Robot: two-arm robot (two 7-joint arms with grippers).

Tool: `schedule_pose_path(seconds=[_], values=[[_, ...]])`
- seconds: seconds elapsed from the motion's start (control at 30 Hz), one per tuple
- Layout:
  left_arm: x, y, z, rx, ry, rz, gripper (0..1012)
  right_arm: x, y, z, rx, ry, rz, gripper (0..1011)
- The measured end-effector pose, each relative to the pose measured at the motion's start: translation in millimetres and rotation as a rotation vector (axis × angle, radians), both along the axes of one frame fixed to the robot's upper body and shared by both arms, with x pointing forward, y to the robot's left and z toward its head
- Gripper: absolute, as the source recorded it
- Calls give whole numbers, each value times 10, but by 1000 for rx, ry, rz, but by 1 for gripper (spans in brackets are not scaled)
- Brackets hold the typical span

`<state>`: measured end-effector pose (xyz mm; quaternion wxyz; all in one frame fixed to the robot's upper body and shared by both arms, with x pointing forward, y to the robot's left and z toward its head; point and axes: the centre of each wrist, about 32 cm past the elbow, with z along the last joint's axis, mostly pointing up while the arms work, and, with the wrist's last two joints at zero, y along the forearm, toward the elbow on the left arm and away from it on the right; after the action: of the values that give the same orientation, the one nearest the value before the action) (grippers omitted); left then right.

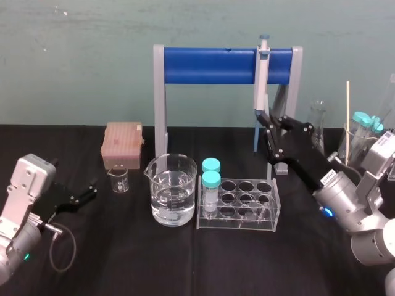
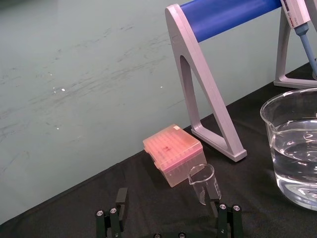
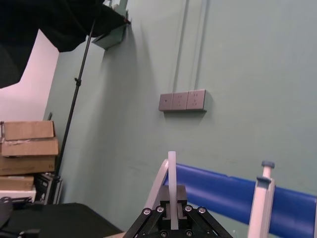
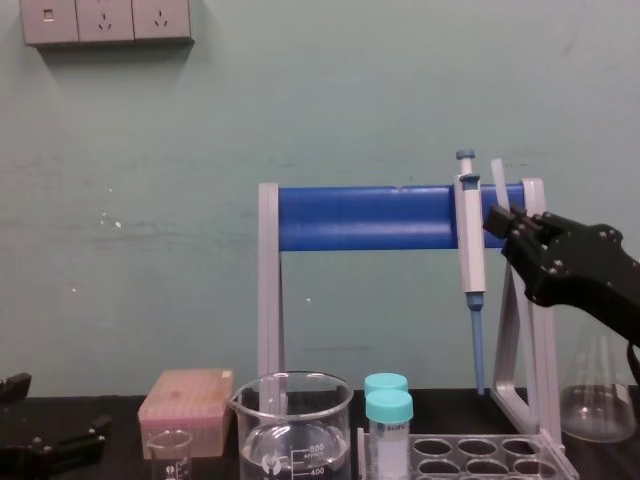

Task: Pick up the stirring rod with one hand, then place it down.

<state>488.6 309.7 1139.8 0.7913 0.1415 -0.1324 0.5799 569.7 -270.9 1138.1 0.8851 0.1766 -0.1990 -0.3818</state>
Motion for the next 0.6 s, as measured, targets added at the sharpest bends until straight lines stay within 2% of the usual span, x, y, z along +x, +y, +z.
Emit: schedule_pose_path(seconds=[0.6], values=[[0,0,0,0,0,0,1000,-71,-22,-126,5,64,22,69]])
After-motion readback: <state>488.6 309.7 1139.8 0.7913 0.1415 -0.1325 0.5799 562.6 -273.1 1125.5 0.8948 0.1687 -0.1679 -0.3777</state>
